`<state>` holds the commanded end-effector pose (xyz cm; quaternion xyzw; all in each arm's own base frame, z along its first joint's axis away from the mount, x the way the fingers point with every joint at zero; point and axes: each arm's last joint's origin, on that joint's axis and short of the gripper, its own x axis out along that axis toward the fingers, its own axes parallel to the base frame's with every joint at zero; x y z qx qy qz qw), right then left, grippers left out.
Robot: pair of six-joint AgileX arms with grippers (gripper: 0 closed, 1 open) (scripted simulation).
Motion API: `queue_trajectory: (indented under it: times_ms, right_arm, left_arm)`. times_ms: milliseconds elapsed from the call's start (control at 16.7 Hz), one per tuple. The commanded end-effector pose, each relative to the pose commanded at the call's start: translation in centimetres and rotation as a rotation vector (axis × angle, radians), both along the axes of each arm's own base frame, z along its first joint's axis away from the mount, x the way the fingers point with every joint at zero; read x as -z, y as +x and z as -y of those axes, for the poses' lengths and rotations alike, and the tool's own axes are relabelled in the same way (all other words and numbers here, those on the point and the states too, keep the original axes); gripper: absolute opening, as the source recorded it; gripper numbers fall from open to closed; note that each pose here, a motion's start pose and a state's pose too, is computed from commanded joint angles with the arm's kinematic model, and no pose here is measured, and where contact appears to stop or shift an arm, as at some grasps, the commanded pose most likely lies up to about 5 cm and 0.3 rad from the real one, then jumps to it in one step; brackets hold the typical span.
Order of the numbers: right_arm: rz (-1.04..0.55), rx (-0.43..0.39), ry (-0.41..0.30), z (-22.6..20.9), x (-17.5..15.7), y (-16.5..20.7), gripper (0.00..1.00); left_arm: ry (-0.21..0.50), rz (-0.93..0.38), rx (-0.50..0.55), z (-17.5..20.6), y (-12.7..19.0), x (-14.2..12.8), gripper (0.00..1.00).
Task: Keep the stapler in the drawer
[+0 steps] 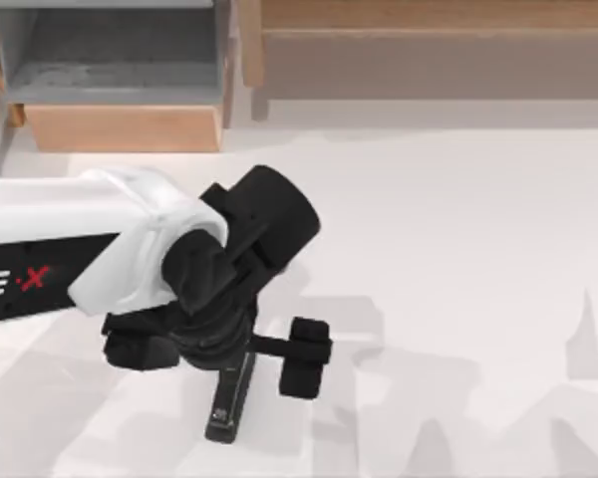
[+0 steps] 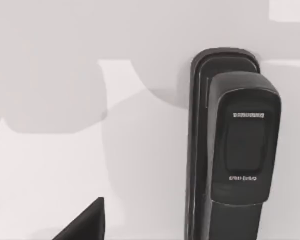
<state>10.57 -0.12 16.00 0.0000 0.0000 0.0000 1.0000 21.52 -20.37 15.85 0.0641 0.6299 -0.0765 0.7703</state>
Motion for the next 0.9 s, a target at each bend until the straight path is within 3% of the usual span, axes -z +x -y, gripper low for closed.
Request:
queue_trajectory:
  times_ms: [300,600,900]
  right_arm:
    - [0.0,0.0,0.0,0.0,0.0,0.0,1.0]
    - [0.0,0.0,0.0,0.0,0.0,0.0,1.0]
    - [0.0,0.0,0.0,0.0,0.0,0.0,1.0]
  left_arm:
    - [0.0,0.001,0.001,0.1,0.6,3.9,1.0]
    - [0.0,0.0,0.0,0.1,0.7,4.5,1.0]
    - [0.0,0.0,0.0,0.1,0.7,4.5,0.62]
